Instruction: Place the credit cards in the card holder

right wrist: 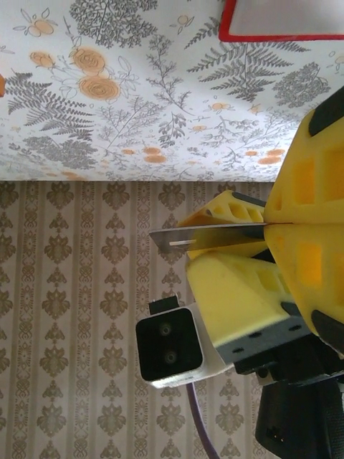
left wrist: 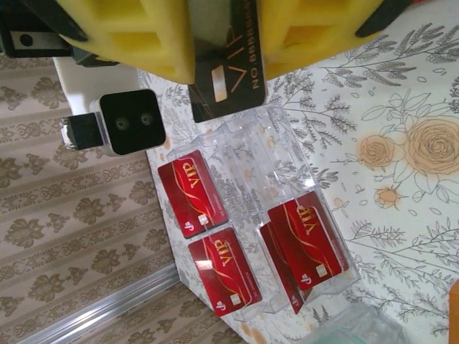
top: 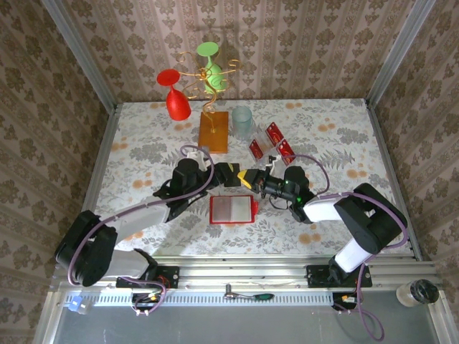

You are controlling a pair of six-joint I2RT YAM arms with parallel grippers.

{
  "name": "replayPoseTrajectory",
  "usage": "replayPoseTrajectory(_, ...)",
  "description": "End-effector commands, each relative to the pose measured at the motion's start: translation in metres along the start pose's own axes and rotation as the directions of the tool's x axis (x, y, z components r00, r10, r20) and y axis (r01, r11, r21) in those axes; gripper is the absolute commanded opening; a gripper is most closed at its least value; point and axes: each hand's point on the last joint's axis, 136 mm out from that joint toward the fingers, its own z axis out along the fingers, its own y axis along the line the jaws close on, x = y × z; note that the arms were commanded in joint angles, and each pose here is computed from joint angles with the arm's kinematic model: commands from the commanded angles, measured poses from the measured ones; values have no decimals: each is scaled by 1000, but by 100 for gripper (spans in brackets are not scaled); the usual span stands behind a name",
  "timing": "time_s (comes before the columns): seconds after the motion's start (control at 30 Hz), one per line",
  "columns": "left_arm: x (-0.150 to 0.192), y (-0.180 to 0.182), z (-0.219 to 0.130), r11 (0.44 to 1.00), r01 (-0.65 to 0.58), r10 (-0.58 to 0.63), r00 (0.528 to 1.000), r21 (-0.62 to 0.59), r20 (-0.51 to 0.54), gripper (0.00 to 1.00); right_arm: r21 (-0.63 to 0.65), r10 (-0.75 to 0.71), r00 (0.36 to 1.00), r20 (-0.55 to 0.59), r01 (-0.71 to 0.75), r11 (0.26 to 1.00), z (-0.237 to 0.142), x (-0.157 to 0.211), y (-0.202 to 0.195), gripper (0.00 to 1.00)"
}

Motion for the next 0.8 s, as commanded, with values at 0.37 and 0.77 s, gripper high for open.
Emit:
replayPoseTrajectory(0.37, 6, -24, -2, 992, -27, 28, 1000, 120, -8, 0, 215, -111, 994, 4, 108, 971, -44, -5, -9, 88)
replayPoseTrajectory(0.77, 20, -17, -10, 989, -91, 97, 994, 116, -52, 0, 324, -347, 935, -75, 352, 878, -83, -6, 22, 73)
